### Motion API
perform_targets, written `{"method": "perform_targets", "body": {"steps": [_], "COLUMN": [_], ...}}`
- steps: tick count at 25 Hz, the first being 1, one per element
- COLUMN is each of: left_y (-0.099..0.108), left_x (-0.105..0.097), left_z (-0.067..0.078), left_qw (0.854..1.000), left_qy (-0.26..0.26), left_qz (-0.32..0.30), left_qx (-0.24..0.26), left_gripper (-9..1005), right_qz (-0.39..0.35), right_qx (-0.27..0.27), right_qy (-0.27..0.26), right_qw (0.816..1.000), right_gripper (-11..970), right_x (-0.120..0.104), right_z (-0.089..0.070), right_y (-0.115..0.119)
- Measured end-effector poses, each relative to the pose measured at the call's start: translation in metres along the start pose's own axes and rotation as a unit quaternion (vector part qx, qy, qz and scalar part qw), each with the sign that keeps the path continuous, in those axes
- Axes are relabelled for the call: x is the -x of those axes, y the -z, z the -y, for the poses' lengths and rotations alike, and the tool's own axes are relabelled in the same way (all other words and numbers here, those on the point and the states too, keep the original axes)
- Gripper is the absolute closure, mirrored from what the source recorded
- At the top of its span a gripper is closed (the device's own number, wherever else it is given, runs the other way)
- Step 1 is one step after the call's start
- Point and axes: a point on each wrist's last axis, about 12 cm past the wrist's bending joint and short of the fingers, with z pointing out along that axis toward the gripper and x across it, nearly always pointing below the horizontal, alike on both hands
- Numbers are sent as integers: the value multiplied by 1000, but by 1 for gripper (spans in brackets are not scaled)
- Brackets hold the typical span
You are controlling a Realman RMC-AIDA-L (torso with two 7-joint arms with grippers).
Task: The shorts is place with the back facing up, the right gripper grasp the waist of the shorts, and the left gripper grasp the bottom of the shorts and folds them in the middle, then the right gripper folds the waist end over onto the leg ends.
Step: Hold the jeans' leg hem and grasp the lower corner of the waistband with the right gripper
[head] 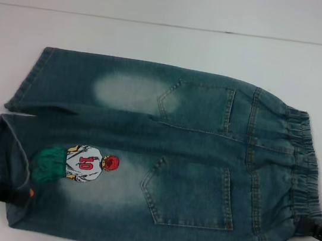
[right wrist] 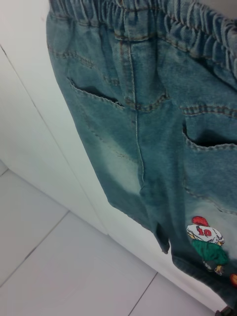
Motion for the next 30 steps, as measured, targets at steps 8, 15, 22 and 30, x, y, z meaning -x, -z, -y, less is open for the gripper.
{"method": "perform_targets", "body": {"steps": [8, 15, 22, 30], "left_y": [0, 0, -2, -1], "left_x": [2, 3, 3, 4], "left_z": [0, 1, 1, -2], "left_qw": [1000, 1000, 1000, 1000], "left_qy": [-2, -3, -2, 0], "left_qz": [0, 7, 7, 26], "left_qx": [0, -2, -4, 3], "left_gripper": [994, 994, 994, 994], "right_qz": [-4, -1, -3, -2], "right_qx": [-4, -8, -6, 2], "right_qy": [-4, -4, 0, 11], "right_qw": [1000, 1000, 1000, 1000], "right_gripper": [545, 819, 912, 911], "right_x": [0, 0, 3, 12], "right_z": [1, 2, 2, 1], "right_y": [2, 4, 2, -2]}}
